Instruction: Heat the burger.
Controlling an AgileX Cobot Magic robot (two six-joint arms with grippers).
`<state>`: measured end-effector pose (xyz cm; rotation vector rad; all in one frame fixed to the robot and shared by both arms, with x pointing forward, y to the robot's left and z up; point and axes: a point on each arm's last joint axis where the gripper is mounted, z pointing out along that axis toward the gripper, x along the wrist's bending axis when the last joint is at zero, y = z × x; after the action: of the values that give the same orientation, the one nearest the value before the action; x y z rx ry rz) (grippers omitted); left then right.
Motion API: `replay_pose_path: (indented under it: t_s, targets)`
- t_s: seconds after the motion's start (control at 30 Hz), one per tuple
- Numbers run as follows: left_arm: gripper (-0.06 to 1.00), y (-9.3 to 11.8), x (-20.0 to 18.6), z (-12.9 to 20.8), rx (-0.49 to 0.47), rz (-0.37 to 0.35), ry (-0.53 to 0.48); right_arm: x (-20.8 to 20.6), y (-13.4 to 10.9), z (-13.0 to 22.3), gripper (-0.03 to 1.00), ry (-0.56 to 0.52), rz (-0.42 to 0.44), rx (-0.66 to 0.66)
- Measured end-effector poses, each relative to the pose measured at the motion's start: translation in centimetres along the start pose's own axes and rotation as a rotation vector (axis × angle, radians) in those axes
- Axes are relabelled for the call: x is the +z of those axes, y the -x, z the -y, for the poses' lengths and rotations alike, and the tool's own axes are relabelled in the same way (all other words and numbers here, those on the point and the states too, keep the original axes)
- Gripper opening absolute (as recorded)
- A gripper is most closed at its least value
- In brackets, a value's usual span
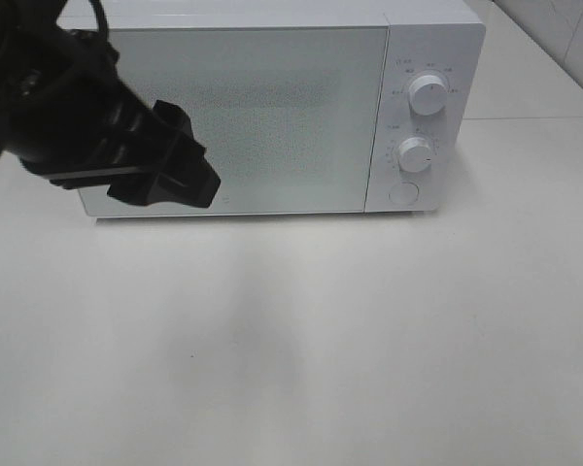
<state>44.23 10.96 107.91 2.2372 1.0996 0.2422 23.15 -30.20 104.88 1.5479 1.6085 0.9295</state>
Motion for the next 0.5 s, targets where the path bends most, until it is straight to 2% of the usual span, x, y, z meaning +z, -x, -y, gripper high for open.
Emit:
replay_pose_path:
  t_s: [0.03,0.13,0.27,0.3,0.37,0.43,0.5]
  targets:
    - [0.87,-0.2,-0.9,0.5,0.004,-0.021,-0.031,0.0,0.0,0.0,0.76,0.000,0.000,0.000]
    - [0.96,-0.3,-2.2,1.0,0.015,-0.043,-0.062,0.0,0.0,0.0,0.76,0.000,0.000,0.000]
    - [0.99,-1.0,-3.6,1.3,0.005,-0.067,-0.053,0.0,0.0,0.0,0.76,0.000,0.000,0.000]
    - [0.99,-2.1,-4.5,1.5,-0.023,-0.100,-0.043,0.0,0.0,0.0,0.76,0.000,0.000,0.000]
    - [0.99,-2.6,-4.8,1.5,-0.041,-0.114,-0.043,0.0,0.0,0.0,0.76,0.000,0.000,0.000]
    - [0.99,-5.6,-6.4,2.1,-0.088,-0.202,-0.048,0.0,0.0,0.0,0.76,0.000,0.000,0.000]
    - [0.99,-6.4,-6.8,2.3,-0.099,-0.225,-0.046,0.0,0.0,0.0,0.76,0.000,0.000,0.000]
